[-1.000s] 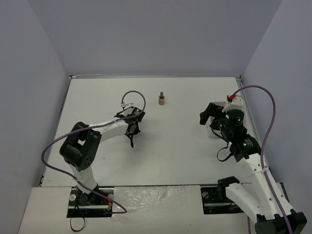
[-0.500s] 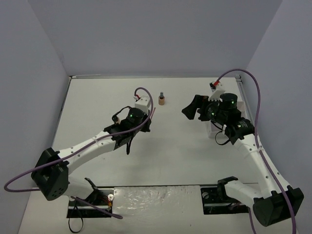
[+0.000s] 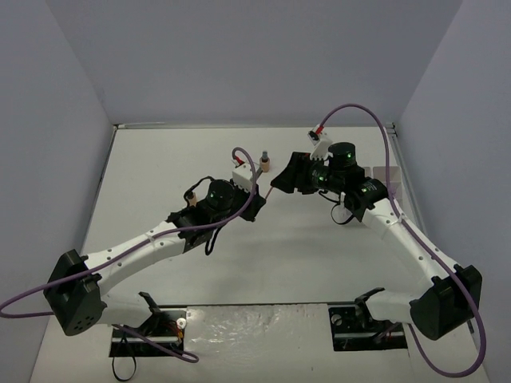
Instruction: Organize the makeup
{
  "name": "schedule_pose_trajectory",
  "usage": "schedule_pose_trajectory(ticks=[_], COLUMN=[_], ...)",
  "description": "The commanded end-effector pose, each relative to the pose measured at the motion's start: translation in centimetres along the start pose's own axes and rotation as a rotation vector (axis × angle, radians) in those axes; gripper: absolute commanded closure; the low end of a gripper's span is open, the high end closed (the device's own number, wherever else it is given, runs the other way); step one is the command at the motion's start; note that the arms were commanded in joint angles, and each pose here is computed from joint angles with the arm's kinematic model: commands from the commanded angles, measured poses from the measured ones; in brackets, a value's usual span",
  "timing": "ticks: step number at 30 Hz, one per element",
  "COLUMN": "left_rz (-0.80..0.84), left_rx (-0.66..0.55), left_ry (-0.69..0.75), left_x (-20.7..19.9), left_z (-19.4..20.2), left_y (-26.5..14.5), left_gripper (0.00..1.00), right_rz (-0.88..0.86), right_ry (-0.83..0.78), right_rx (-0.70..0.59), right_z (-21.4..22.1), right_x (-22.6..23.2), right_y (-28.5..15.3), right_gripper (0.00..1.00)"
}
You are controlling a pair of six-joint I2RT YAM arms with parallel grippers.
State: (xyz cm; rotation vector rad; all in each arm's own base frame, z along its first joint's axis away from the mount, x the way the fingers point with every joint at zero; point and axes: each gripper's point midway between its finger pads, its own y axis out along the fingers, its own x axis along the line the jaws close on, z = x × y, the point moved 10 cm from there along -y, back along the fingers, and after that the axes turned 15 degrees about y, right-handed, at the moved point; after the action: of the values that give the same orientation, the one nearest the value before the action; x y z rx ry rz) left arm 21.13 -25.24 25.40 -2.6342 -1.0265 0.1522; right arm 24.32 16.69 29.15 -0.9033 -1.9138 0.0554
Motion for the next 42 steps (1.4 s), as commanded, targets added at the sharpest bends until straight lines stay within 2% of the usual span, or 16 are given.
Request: schedule_pose_trajectory(ticks=[1, 5, 11, 18, 23, 30, 34, 36, 38, 42], left_rz=[0.053, 0.07, 0.073, 0.073, 0.073, 0.082, 0.081, 0.065, 0.037, -0.081], left_rx=[-0.2, -0.213, -0.224, -0.24, -0.234, -0.21, -0.19, -0.172, -0.16, -0.106], left_ry=[0.012, 0.009, 0.0, 0.0, -0.002, -0.01, -0.012, -0.019, -0.03, -0.062], left_x=[-0.6, -1.0, -1.1, -1.1, -1.1, -1.2, -1.2, -1.1, -0.9, 0.0], left_z=[-4.2, -4.6, -4.8, -5.6, -5.6, -5.2, -4.9, -4.6, -4.4, -3.7], left_y=[-1.4, -1.4, -1.1, -1.3, -1.4, -1.2, -1.1, -1.1, -1.1, -1.4], left_gripper=[1.0, 1.0, 1.0, 1.0, 1.0, 1.0, 1.0, 0.96, 0.86, 0.43], right_rz=[-0.081, -0.106, -0.125, -0.104, -0.097, -0.081, -0.068, -0.059, -0.039, 0.05], right_ry=[-0.004, 0.015, 0.021, 0.038, 0.036, 0.018, -0.003, -0.021, -0.033, -0.06], right_rx=[-0.056, -0.036, -0.019, -0.008, -0.01, -0.026, -0.047, -0.063, -0.091, -0.178], right_z=[-1.3, -0.9, -0.6, 0.0, 0.3, 0.3, 0.2, 0.1, 0.0, -0.5], right_x=[1.5, 1.6, 1.7, 1.0, 0.9, 0.6, 0.5, 0.4, 0.3, -0.4], right_y=[0.4, 0.8, 0.8, 0.9, 0.9, 0.8, 0.7, 0.5, 0.3, -0.5], right_gripper=[0.4, 0.44, 0.58, 0.62, 0.74, 1.0, 1.0, 1.0, 1.0, 1.0])
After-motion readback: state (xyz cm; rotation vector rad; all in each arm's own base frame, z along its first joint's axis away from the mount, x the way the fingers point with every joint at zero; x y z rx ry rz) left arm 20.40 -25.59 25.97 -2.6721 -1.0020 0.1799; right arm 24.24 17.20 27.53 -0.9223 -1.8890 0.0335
